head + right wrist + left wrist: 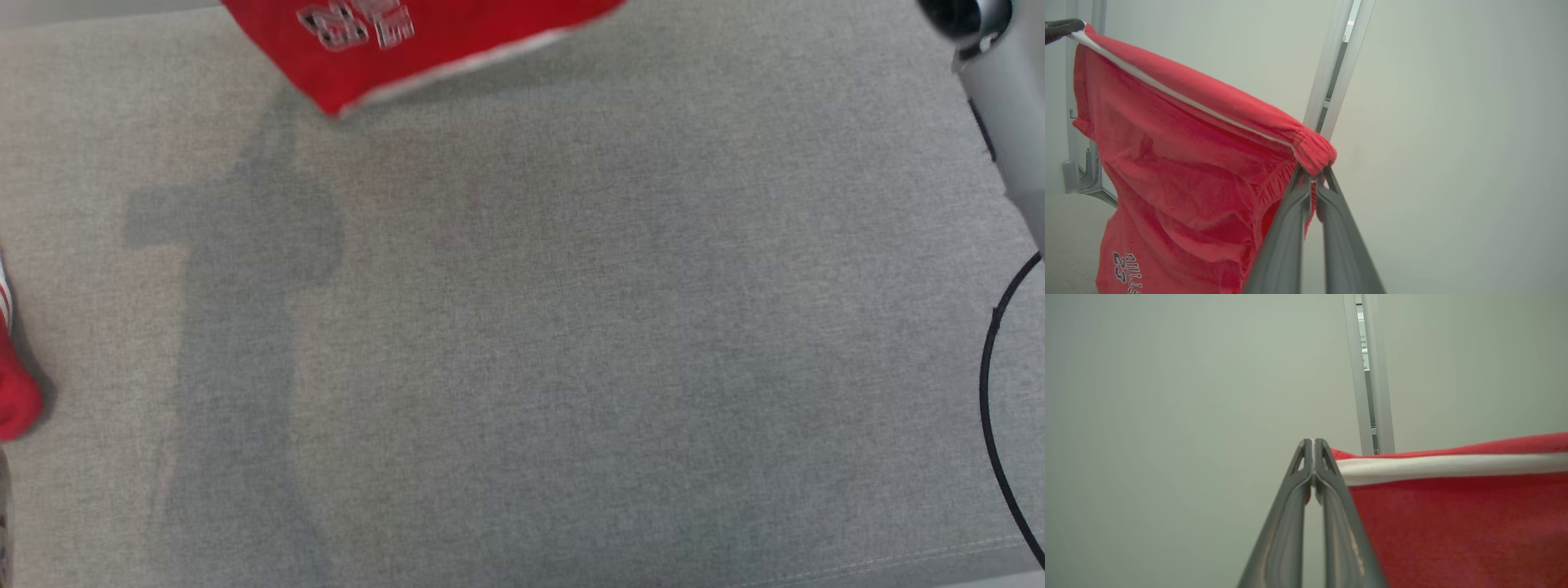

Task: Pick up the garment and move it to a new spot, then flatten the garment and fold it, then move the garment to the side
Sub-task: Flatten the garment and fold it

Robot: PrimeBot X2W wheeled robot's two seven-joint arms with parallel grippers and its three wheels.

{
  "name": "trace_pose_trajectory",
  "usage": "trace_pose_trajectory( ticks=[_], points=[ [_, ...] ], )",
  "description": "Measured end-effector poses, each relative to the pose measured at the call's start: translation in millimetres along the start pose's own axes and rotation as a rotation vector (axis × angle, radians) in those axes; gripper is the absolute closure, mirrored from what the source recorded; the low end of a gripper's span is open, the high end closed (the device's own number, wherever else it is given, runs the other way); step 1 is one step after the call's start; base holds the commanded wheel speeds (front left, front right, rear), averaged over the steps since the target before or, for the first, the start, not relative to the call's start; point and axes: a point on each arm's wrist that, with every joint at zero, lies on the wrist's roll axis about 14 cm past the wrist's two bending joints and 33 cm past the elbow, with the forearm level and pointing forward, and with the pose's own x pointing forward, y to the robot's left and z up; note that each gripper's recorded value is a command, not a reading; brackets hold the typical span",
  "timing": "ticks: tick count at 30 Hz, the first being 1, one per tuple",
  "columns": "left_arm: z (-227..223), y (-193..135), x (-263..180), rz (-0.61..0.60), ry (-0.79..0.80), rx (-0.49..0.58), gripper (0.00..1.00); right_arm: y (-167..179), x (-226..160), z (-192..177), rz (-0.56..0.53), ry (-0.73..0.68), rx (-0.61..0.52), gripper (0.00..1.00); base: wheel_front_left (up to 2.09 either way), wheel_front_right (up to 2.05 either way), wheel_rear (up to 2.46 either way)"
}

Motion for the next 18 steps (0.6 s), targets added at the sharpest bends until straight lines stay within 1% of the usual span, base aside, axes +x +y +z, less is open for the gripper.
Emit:
trace_pose_trajectory(
  ticks=[3, 5, 7, 9, 13, 16, 18],
  points=[
    [1.1, 5.4, 11.5, 0.030, -0.045, -0.025, 1.00, -6.7, 12.3, -12.3, -0.014, -0.037, -0.039, 1.00, 0.00, 0.00, 0.00],
    [-3.7, 6.6, 10.7, 0.045, -0.061, -0.047, 1.00, -4.4, 13.1, -34.9, -0.013, -0.009, -0.033, 1.00, 0.00, 0.00, 0.00],
    [-22.6, 9.6, -2.0, 0.071, -0.030, -0.080, 1.00, 0.6, 8.9, -57.5, -0.008, 0.033, -0.020, 1.00, 0.00, 0.00, 0.00],
    [-47.8, 13.9, -24.8, 0.112, 0.028, -0.119, 1.00, 9.8, -2.9, -83.5, 0.002, 0.094, 0.007, 1.00, 0.00, 0.00, 0.00],
    [-96.1, 15.2, -86.5, 0.191, 0.172, -0.191, 1.00, 39.4, -43.7, -134.1, 0.014, 0.230, 0.124, 1.00, 0.00, 0.00, 0.00],
    [-135.1, 14.8, -152.0, 0.287, 0.316, -0.252, 1.00, 69.9, -82.9, -164.2, 0.030, 0.324, 0.224, 1.00, 0.00, 0.00, 0.00],
    [-156.1, 11.4, -200.7, 0.335, 0.423, -0.267, 1.00, 95.7, -114.9, -182.6, 0.043, 0.397, 0.302, 1.00, 0.00, 0.00, 0.00]
  ],
)
